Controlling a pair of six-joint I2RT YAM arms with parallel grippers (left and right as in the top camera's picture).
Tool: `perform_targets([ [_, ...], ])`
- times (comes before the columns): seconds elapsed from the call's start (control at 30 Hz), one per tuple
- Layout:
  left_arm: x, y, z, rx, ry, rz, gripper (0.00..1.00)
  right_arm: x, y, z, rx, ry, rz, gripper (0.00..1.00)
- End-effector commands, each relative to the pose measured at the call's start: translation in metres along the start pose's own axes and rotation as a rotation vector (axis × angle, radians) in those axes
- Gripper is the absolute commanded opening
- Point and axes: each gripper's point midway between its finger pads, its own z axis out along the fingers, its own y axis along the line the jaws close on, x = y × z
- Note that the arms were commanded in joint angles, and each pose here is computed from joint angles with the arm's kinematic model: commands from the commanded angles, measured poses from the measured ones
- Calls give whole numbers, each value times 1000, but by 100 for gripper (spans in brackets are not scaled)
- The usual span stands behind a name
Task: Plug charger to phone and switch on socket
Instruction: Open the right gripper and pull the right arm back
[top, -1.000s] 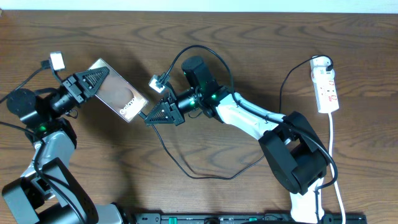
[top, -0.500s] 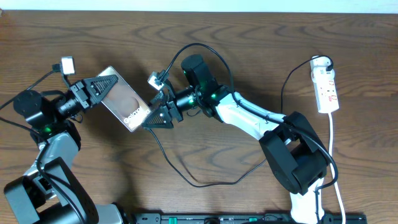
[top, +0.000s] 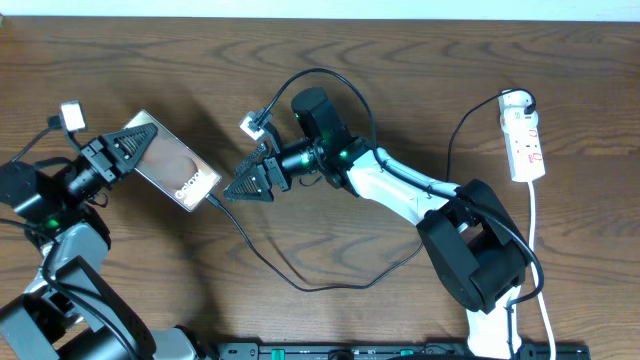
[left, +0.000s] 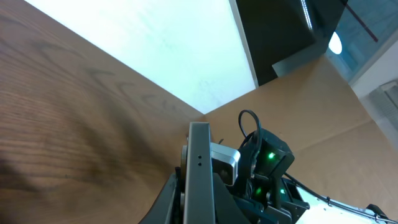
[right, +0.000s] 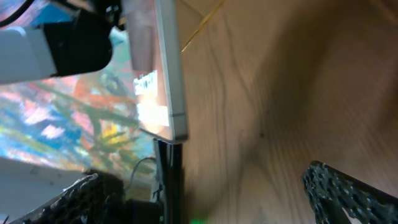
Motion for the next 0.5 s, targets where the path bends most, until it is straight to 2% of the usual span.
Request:
perform_targets([
  [0.0, -1, -7, -3, 4, 8, 42, 7, -17, -11, -11, 69, -53, 34, 99],
  [0.27, 16, 7, -4, 0, 10, 3, 7, -48, -21, -70, 275, -173, 89, 99],
  [0.47, 41, 23, -5, -15, -7, -69, 7, -46, -23, -133, 580, -224, 178, 99],
])
